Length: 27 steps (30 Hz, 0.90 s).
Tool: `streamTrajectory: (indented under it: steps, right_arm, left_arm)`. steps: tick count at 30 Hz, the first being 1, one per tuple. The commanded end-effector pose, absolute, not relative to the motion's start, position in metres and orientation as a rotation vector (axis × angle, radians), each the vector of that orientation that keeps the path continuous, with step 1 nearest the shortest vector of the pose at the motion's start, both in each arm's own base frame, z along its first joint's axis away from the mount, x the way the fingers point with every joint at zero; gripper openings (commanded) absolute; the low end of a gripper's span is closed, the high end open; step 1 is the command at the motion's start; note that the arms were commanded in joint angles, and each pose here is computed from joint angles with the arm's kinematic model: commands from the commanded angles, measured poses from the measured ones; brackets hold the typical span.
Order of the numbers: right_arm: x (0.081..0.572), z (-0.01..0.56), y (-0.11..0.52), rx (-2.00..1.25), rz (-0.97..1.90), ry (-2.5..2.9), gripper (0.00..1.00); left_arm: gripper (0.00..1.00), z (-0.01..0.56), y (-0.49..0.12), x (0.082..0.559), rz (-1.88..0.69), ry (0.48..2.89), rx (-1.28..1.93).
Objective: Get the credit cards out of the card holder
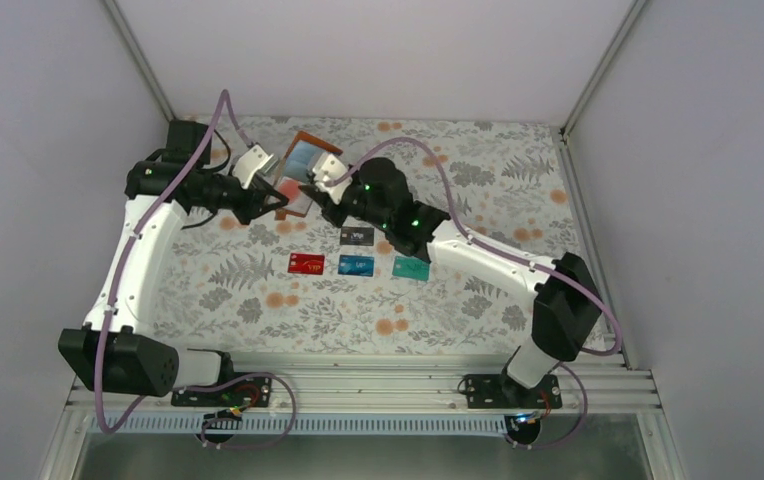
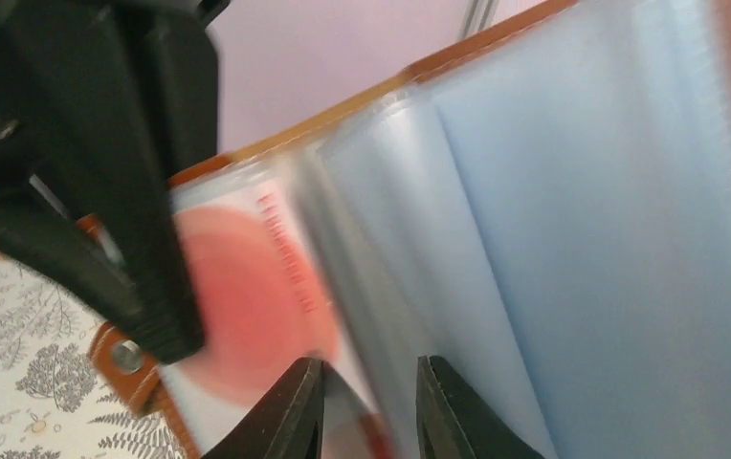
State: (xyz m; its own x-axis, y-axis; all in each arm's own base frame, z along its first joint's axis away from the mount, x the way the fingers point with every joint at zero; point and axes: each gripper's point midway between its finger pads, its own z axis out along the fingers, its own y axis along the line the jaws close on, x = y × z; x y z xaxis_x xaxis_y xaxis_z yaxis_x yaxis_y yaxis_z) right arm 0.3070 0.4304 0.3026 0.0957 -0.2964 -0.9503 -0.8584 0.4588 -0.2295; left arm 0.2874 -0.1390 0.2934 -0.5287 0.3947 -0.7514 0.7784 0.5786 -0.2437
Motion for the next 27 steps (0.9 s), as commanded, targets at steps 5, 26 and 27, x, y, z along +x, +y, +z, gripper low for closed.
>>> streamTrajectory:
  steps: [5,26,27]
  right_arm:
    - [0.318,0.349,0.413,-1.136,0.722,1.385,0.29]
    - [0.293,0.334,0.416,-1.425,0.818,1.389,0.26]
    - [0.298,0.339,0.411,-1.396,0.808,1.403,0.28]
  left_arm:
    - [0.02,0.292,-0.144,0.266,-0.802,2.13,0.978]
    - [0.03,0.306,-0.159,0.23,-0.934,1.988,1.114]
    - [0.02,0.305,-0.159,0.23,-0.936,1.989,1.116]
